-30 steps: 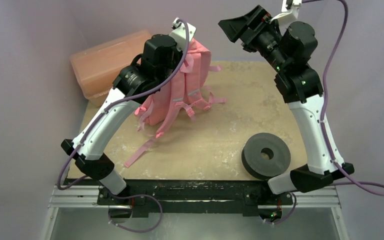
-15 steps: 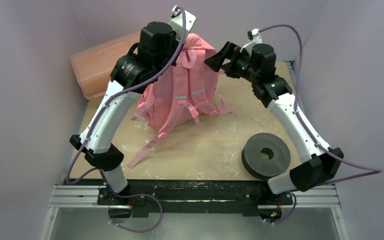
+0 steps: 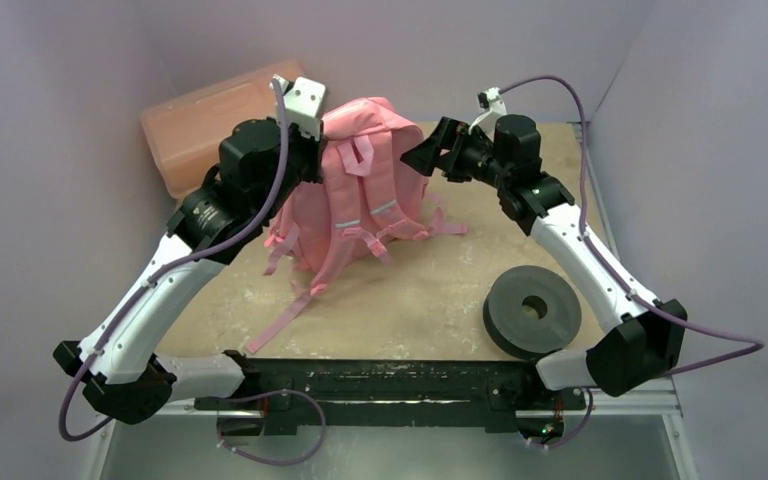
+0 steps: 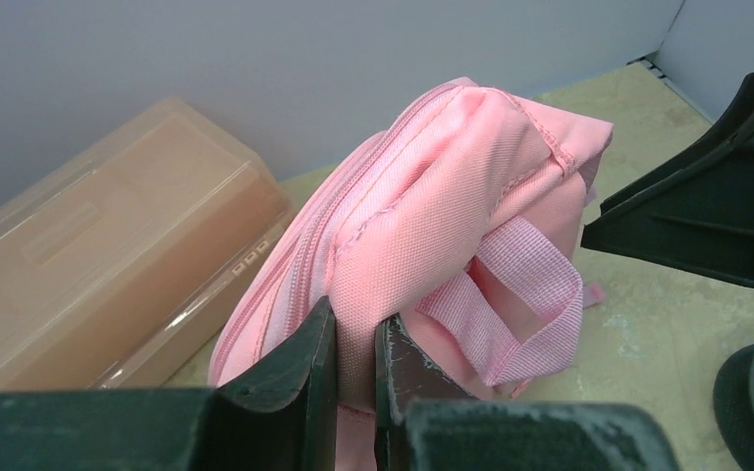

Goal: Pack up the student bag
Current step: Adjust the student bag at the center of the board.

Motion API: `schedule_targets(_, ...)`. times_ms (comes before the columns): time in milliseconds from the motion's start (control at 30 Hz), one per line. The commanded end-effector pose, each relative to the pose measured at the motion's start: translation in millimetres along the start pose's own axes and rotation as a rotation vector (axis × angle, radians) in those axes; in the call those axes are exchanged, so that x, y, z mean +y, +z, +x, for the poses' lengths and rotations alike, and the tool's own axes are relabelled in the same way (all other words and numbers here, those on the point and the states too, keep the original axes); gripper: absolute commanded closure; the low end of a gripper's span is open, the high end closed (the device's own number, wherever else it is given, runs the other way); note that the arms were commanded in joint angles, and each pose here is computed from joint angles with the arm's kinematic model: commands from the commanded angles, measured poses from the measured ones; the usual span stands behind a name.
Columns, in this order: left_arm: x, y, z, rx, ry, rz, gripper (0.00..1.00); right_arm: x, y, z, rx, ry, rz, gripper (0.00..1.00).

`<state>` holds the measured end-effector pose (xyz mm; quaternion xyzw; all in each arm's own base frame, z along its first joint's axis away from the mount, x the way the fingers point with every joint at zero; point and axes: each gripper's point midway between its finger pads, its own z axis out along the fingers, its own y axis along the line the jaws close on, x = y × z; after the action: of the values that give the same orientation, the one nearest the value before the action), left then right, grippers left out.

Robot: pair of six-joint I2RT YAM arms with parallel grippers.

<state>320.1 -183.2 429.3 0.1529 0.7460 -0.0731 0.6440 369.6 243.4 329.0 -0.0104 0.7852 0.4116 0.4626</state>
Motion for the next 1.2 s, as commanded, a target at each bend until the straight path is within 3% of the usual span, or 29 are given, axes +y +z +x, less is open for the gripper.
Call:
schedule_targets(0, 4, -5, -18, -0.03, -0.098, -0.001, 0.79, 17, -17, -26, -0.064, -0.117, -0.017, 0.01)
schedule_targets(100, 2, -16, -38, -0.047, -0.116, 0.031, 0.48, 18, -21, -30, -0.063, -0.144, 0.001, 0.01)
schedule_targets(200, -3, -29, -53, -0.087, -0.153, 0.086, 0.32, 18, -26, -35, -0.079, -0.161, 0.02, 0.01)
schedule_targets(300, -6, -39, -60, -0.101, -0.176, 0.122, 0.23, 19, -30, -39, -0.086, -0.174, 0.034, 0.01)
schedule_targets(567, 1, -67, -72, -0.14, -0.19, 0.14, 0.18, 24, -44, -50, -0.106, -0.229, 0.058, 0.01)
schedule_targets(900, 38, -116, -84, -0.284, -0.186, 0.052, 0.17, 9, -108, -89, -0.259, -0.332, 0.302, 0.01)
schedule_targets(1033, 40, -98, -51, -0.206, -0.133, 0.002, 0.13, 20, -88, -57, -0.206, -0.24, 0.14, 0.01)
schedule_targets(1167, 69, -65, -10, -0.1, -0.203, -0.132, 0.14, 39, -51, 6, -0.09, -0.098, -0.134, 0.01)
